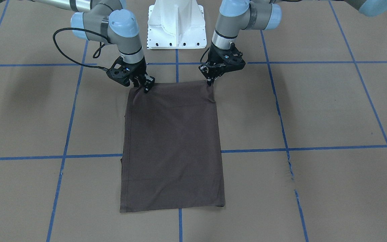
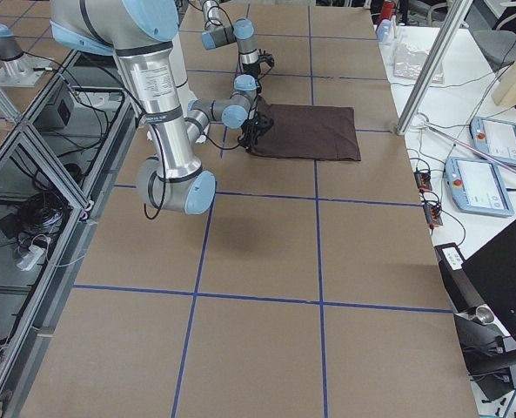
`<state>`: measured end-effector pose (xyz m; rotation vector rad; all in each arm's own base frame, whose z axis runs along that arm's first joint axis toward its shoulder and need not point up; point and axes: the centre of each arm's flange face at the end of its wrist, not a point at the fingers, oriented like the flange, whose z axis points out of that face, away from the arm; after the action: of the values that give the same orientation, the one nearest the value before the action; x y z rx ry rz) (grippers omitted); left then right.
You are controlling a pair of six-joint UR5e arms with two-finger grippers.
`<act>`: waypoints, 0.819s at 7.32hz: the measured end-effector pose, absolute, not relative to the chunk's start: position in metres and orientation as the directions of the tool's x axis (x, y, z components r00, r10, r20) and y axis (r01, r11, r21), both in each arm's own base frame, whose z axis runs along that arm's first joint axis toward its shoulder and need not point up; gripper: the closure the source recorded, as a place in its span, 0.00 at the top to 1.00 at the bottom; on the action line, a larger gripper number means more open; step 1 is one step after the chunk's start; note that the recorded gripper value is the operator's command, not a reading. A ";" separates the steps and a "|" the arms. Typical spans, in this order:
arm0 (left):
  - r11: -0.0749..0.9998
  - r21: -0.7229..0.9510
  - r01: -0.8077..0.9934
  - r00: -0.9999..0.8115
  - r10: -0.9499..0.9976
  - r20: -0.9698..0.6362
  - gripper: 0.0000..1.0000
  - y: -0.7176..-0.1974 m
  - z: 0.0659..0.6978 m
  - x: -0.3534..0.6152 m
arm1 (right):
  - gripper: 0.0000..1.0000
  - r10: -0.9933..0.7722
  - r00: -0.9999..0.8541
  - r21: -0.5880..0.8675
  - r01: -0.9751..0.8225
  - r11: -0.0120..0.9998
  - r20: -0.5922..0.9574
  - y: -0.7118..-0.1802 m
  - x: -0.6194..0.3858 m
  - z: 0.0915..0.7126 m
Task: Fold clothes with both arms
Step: 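Lift the near edge with both grippers and fold it toward the collar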
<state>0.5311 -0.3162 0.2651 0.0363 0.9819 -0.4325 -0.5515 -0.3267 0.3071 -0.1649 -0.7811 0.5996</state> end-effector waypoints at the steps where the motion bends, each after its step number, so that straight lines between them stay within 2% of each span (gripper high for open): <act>1: 0.914 -0.163 0.371 0.478 -0.338 -0.811 0.00 -0.316 0.265 0.531 | 0.00 0.565 0.552 -0.354 -0.447 0.821 0.613 -0.328 -0.551 0.307; 6: 0.915 -0.165 0.367 0.465 -0.334 -0.820 0.00 -0.314 0.258 0.526 | 0.00 0.565 0.522 -0.360 -0.446 0.820 0.639 -0.337 -0.544 0.286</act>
<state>0.5257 -0.3145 0.2583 0.0363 0.9985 -0.4309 -0.5438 -0.3365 0.2864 -0.1583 -0.8226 0.6083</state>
